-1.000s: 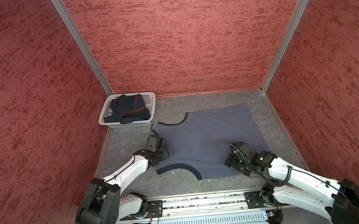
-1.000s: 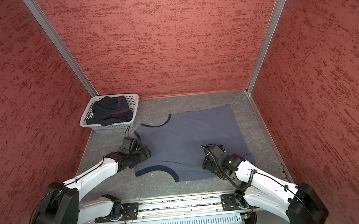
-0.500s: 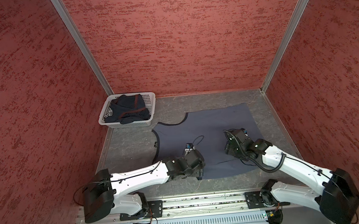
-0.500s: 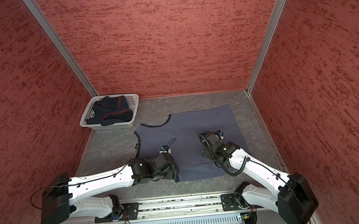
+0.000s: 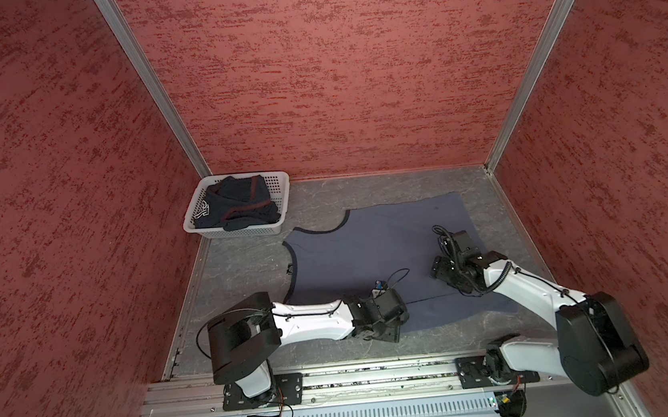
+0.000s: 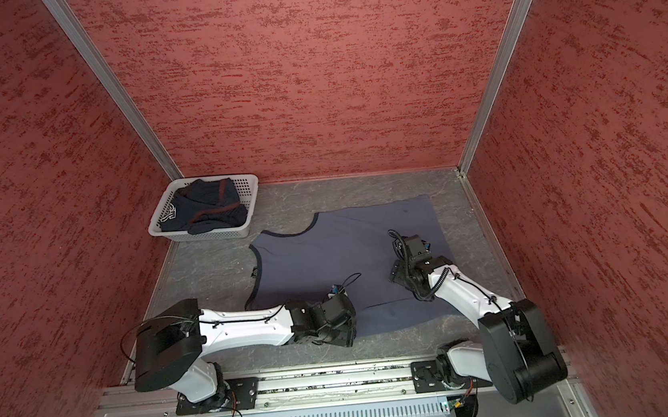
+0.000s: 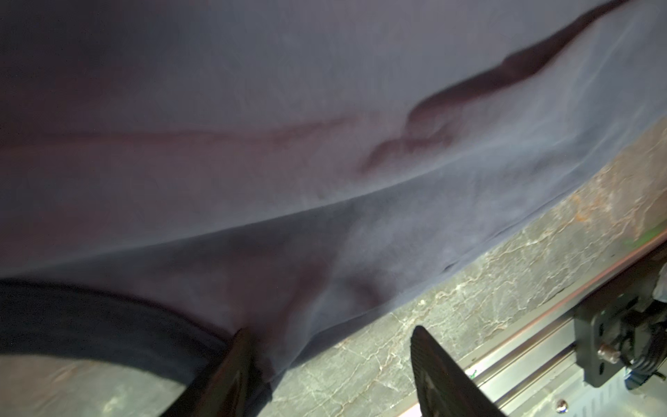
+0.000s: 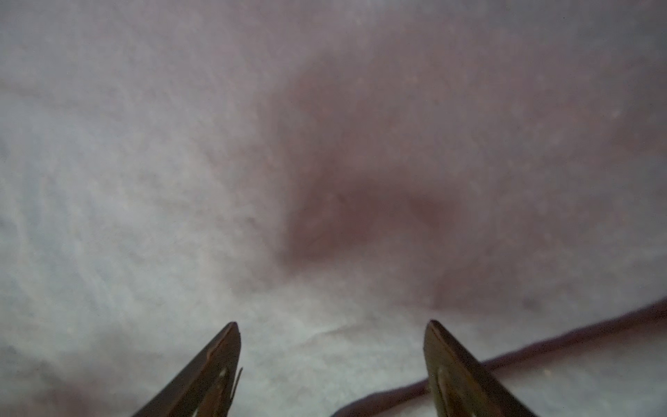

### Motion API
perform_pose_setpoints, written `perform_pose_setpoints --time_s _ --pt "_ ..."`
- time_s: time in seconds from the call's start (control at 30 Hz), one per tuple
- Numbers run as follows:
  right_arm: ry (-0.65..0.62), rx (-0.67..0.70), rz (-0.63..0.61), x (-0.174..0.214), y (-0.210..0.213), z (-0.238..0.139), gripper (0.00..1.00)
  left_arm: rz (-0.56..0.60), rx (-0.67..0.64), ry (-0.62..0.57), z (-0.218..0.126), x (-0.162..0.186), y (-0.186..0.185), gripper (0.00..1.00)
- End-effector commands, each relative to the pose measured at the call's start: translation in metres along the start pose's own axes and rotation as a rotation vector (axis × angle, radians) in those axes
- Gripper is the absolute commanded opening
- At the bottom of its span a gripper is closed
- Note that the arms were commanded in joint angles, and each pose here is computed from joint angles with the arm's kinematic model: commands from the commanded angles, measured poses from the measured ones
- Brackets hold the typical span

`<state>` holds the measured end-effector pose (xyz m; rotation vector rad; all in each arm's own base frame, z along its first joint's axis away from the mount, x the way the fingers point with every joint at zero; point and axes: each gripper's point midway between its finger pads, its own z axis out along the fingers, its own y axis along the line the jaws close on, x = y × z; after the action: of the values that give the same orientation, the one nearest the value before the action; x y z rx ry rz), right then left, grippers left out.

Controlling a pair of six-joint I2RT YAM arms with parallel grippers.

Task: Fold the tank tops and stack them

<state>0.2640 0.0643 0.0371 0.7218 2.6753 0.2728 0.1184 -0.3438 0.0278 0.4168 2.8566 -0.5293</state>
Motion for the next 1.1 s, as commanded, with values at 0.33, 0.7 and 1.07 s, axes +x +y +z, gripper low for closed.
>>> perform_pose_setpoints --time_s 0.33,0.7,1.07 --pt "0.006 0.086 0.098 0.004 -0.04 0.016 0.81 -0.027 -0.135 0.094 -0.008 0.067 0.056 0.65" --pt "-0.152 -0.054 -0.029 -0.059 0.015 -0.029 0.82 -0.098 -0.026 -0.233 -0.077 -0.08 0.059 0.77" --pt "-0.062 0.033 0.003 -0.095 0.008 0.022 0.83 -0.358 -0.177 -0.231 -0.052 -0.137 0.179 0.77"
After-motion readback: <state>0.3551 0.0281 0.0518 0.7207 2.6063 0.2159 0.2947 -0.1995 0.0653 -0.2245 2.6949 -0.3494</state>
